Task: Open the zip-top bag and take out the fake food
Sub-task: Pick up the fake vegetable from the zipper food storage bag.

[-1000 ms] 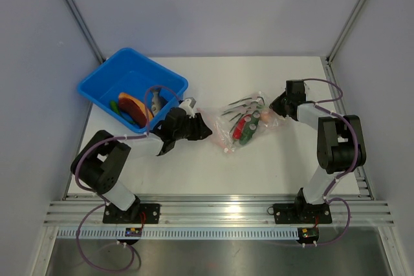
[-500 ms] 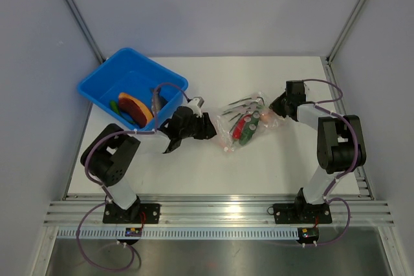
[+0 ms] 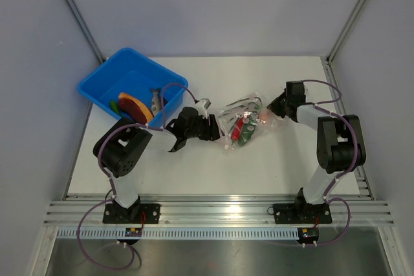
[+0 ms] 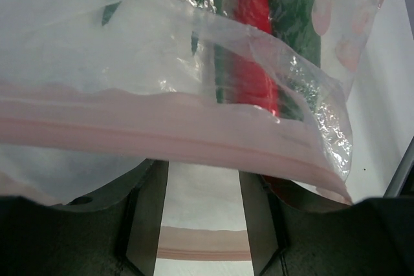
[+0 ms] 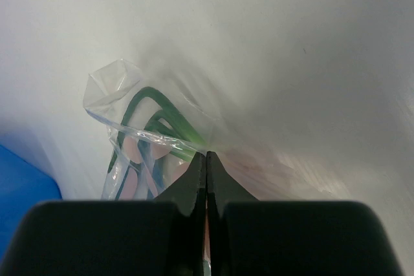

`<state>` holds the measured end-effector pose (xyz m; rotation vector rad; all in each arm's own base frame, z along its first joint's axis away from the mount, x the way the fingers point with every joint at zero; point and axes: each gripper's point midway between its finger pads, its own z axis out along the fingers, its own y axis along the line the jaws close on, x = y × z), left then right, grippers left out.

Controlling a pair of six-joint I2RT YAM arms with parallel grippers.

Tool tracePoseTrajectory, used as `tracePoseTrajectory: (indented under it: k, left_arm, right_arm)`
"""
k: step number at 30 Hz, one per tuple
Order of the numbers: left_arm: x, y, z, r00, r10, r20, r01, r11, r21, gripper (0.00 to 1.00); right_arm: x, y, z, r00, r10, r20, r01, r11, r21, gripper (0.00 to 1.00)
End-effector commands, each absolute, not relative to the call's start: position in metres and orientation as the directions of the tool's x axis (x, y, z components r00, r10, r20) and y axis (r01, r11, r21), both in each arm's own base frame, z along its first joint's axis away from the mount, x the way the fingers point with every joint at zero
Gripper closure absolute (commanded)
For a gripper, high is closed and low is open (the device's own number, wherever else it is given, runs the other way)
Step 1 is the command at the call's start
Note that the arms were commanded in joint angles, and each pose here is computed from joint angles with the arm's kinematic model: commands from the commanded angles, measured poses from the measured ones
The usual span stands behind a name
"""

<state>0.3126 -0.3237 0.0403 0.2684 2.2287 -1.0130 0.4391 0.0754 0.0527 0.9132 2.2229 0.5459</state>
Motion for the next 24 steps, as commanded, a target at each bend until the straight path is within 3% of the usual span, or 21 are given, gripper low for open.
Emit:
tracePoseTrajectory:
  k: [1,9,24]
  left_arm:
    - [0.318,-0.351,0.072,-0.687,-0.095,-0.721,0.55,0.58,-0.601,0.5]
    - [0.304,-0.375,0.074,-0.684,-0.05,-0.728,0.602,0.525,-0.602,0.5]
    - [0.304,-0.393,0.06,-0.673,0.023,-0.739,0.617,0.57,-0.543,0.45]
  right_arm:
    - [0.447,0.079,0.058,-0.527,0.742,-0.414,0.429,0.653,0.625,1.0]
    - [0.446,0.086,0.057,-0.534,0.75,-0.391,0.415,0.635,0.651,1.0]
    - [0.445,0.087,0.057,-0.534,0.752,-0.385,0.412,0.63,0.659,1.0]
